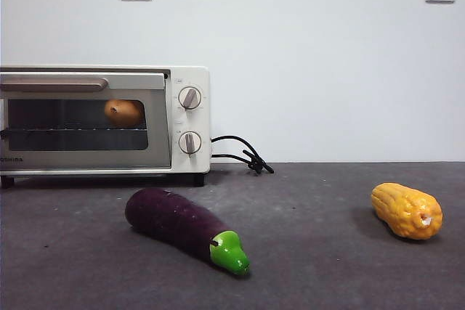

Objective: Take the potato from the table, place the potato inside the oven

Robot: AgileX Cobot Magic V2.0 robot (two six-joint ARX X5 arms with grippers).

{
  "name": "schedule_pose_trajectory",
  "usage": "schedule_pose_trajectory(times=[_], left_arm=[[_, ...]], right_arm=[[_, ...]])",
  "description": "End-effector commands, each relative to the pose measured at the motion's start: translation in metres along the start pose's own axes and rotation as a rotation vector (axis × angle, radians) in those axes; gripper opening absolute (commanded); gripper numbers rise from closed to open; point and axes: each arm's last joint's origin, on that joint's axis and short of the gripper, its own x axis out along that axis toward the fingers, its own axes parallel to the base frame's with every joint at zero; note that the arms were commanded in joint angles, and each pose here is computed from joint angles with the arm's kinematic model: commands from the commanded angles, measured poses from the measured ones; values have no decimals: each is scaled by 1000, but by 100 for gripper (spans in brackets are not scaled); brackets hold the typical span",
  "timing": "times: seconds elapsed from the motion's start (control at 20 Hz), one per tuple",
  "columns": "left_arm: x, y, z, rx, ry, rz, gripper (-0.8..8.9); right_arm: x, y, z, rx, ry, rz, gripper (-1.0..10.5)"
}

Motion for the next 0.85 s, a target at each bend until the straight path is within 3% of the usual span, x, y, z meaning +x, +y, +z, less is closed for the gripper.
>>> schedule_pose_trajectory(times=[0.05, 0.6, 0.85], left_arm=[[1, -2, 3, -17, -9, -7, -8], [3, -4, 6, -14, -31, -9, -8], [7, -9, -3, 50, 28, -22, -8]], right_arm=[[1, -1, -4, 3, 20, -21, -3], [1, -2, -3, 2, 8, -56, -3], [1, -4, -2, 1, -19, -137, 1]])
